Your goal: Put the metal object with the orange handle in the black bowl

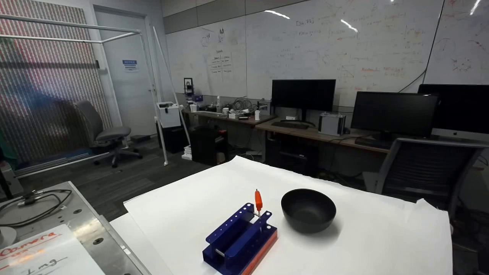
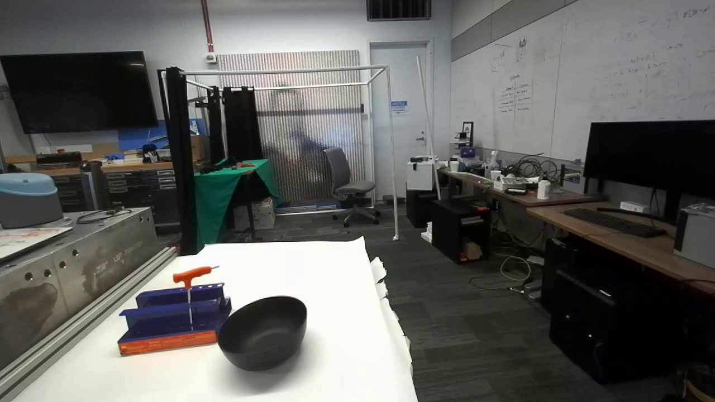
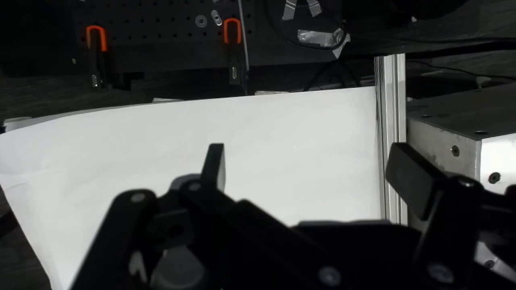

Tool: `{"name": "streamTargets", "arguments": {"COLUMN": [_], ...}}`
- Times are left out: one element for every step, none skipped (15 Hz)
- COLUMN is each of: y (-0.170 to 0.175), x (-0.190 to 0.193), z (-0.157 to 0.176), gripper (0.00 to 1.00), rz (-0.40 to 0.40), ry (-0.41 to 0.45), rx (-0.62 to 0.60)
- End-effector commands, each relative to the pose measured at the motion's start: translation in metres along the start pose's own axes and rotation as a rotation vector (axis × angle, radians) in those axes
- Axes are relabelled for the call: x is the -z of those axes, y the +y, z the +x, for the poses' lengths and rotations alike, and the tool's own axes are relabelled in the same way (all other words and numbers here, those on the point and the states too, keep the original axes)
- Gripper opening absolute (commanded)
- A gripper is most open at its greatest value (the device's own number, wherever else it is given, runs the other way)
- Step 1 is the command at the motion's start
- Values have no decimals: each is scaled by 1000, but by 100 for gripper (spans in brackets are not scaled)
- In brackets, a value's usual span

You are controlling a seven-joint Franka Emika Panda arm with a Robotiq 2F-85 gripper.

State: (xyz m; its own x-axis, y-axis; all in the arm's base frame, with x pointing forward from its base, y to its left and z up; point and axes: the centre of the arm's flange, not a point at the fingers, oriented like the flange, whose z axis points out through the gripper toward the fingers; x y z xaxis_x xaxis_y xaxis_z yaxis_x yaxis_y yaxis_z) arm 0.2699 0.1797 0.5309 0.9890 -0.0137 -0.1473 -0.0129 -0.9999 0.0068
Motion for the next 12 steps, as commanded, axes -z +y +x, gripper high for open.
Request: {"name": "streamTargets", "arguments": {"y": [-21, -31, -35, -43, -50, -57, -62, -68, -73, -78, -82, -84], "x": [0, -1, -3, -8, -13, -20, -26, -34, -41, -48, -55, -61], "z": [40, 62, 73, 93, 111, 130, 146, 164, 180, 196, 210, 223], "gripper": [100, 100, 100, 100, 100, 100, 100, 100, 100, 100, 100, 100], "rz": [9, 13, 19, 17, 10, -3, -21, -45, -64, -86, -105, -119], "ry": [9, 29, 42, 67, 85, 109, 129, 141, 153, 163, 165, 167], "rx": [-70, -85, -91, -121, -149, -185, -222, -258, -295, -335, -363, -388]}}
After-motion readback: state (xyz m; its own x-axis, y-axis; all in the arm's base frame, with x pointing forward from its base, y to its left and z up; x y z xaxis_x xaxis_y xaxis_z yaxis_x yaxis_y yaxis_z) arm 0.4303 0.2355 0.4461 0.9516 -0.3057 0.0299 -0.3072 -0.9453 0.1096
